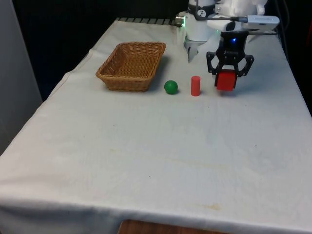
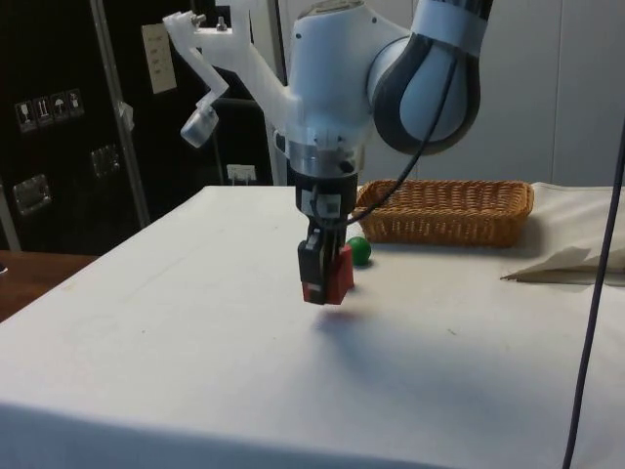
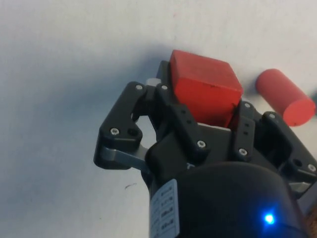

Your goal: Pick up the object to the left of the cylinder and place it into the basket.

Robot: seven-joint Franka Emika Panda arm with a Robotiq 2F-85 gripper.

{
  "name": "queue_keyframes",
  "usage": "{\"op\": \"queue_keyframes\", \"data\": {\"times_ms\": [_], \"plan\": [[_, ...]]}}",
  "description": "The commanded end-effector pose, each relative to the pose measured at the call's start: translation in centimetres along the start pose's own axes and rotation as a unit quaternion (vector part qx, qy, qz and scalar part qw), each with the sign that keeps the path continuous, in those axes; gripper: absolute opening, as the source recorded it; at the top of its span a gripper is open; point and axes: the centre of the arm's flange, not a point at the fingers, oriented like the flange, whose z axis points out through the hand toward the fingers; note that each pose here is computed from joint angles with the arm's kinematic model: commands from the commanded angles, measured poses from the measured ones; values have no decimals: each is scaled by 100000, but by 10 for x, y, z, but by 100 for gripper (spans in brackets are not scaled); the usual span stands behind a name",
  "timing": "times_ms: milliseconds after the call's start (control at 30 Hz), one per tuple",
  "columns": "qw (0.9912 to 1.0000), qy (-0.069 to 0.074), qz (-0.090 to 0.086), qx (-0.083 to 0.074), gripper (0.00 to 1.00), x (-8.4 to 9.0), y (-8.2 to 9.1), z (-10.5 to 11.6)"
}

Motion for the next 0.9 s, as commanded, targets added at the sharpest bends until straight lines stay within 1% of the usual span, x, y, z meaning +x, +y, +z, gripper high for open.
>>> {"op": "queue_keyframes", "data": {"times_ms": [0, 33, 133, 267, 300, 500, 533, 600, 767, 800, 867], "plan": [[100000, -74, 61, -50, 0, 0, 3, -3], [100000, 33, 70, 14, 0, 0, 1, -1], [100000, 10, 239, 2, 0, 1, 8, -8], [99999, 121, 363, 102, 0, 3, 9, -10], [99999, 66, 355, 101, 0, 1, 13, -15], [99998, 236, 484, 281, 0, 1, 20, -22], [99997, 307, 574, 336, 0, 2, 18, -20], [99997, 356, 649, 389, 0, 0, 25, -25], [99994, 446, 740, 612, 0, -1, 33, -32], [99994, 367, 780, 684, 0, -1, 30, -30], [99993, 491, 780, 707, 0, -2, 35, -34]]}}
